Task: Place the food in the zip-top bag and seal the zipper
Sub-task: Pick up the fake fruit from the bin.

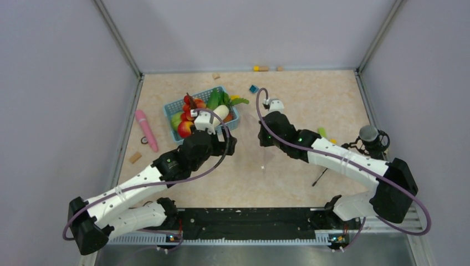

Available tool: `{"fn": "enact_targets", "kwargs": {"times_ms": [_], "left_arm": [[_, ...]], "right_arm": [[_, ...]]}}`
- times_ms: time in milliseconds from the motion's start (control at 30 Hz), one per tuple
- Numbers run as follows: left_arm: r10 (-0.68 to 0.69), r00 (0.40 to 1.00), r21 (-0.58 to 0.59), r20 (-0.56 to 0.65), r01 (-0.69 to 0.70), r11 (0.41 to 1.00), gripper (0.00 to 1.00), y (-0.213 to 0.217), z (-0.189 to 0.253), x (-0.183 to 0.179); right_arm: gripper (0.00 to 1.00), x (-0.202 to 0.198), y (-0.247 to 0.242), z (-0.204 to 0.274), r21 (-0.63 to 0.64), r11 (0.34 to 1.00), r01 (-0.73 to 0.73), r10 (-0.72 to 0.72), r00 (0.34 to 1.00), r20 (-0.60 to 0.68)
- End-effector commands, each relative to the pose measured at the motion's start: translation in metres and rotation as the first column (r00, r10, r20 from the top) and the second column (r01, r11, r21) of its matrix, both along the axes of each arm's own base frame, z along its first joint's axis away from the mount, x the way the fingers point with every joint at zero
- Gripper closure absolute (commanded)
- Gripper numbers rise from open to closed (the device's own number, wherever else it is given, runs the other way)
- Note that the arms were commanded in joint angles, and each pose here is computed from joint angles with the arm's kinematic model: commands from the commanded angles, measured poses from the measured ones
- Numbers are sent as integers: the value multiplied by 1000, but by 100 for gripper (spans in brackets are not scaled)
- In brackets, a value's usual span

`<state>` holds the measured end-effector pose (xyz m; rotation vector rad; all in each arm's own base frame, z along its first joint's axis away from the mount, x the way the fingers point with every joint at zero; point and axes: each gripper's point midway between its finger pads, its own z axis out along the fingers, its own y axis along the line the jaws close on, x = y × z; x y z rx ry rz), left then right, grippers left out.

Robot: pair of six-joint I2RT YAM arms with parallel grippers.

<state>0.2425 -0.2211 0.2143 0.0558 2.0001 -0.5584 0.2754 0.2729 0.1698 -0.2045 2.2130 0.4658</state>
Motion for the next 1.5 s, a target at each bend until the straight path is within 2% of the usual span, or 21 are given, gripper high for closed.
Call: {"fn": "enact_targets", "kwargs": {"times_ms": [0,200,400,500,667,867,1033,1467], "left_arm": [[55,997,-14,52,-55,998,5,10,24,10],[215,975,-4,65,-215,977,5,46,39,36],[402,913,-22,65,-402,915,6,103,47,83],[431,897,4,98,-434,901,6,119,55,107],[444,888,39,118,-451,892,14,140,56,151],[409,905,94,117,-420,903,29,147,48,191],[365,925,106,106,-376,921,45,137,38,206],[402,911,196,91,-412,890,66,148,16,222]], "right_arm": [[100,13,-19,30,-13,992,126,-124,989,74],[100,9,-45,32,-93,979,182,-173,981,93],[100,7,-56,31,-130,972,196,-184,978,102],[100,5,-58,29,-135,973,187,-175,980,98],[100,2,-66,25,-140,972,187,-176,980,88],[100,-2,-67,17,-140,979,149,-143,988,57],[100,0,-63,14,-137,983,124,-119,992,46],[100,4,-57,18,-134,986,100,-93,994,56]]}}
